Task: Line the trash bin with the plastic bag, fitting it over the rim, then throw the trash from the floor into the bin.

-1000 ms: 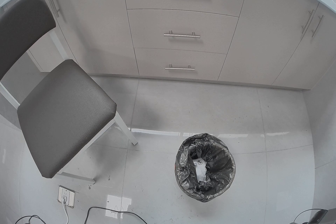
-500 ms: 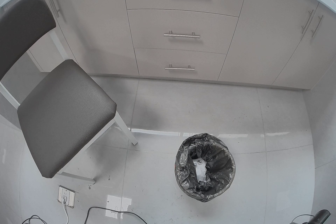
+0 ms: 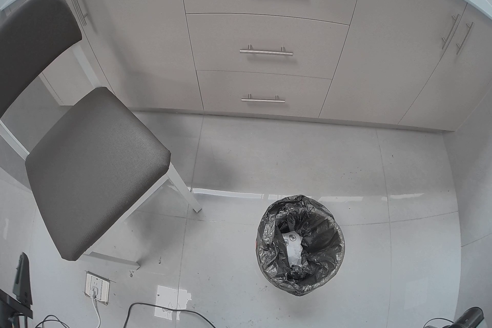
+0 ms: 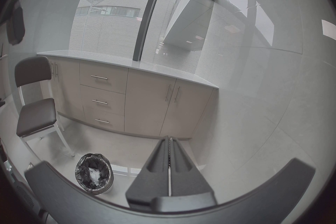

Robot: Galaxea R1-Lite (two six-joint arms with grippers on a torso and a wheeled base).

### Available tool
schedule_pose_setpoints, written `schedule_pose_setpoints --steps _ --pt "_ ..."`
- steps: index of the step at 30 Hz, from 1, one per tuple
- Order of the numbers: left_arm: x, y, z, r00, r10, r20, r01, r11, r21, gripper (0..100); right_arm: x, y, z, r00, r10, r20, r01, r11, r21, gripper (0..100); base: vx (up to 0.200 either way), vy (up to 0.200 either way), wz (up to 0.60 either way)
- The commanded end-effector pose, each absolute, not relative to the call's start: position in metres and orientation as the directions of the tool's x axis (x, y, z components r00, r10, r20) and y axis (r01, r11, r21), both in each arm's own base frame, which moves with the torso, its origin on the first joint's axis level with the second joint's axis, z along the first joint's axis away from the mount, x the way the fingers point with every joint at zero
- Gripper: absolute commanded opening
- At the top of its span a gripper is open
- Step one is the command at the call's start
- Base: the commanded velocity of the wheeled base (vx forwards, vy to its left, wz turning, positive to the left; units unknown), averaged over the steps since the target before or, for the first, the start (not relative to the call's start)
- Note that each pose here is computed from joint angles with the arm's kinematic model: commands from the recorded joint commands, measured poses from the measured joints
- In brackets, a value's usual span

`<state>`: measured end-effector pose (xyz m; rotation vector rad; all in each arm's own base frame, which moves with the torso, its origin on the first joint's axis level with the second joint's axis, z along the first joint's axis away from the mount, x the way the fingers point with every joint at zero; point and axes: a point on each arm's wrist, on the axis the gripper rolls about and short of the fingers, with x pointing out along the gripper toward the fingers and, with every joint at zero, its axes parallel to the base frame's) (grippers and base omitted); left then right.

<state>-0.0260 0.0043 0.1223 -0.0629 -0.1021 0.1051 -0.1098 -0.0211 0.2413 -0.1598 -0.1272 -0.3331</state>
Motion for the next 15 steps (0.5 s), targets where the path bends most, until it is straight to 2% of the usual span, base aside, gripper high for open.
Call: schedule_pose_setpoints --steps 1,9,15 --pt "-0.024 0.003 0.086 0.985 0.144 0.100 -0.139 0.989 -0.048 100 -0.103 -0.018 0.211 0.944 -0.294 0.151 0.313 0.942 -0.118 0 0.000 0.000 0.00" --pt "-0.023 0.002 0.082 0.992 0.112 0.056 -0.109 0.993 -0.054 100 -0.076 -0.015 0.182 0.960 -0.276 0.056 0.279 0.959 -0.053 0 0.000 0.000 0.00" --pt "-0.023 0.002 0.081 0.992 0.113 0.050 -0.109 0.991 -0.073 100 -0.072 -0.015 0.178 0.933 -0.356 0.050 0.358 0.932 -0.062 0 0.000 0.000 0.00"
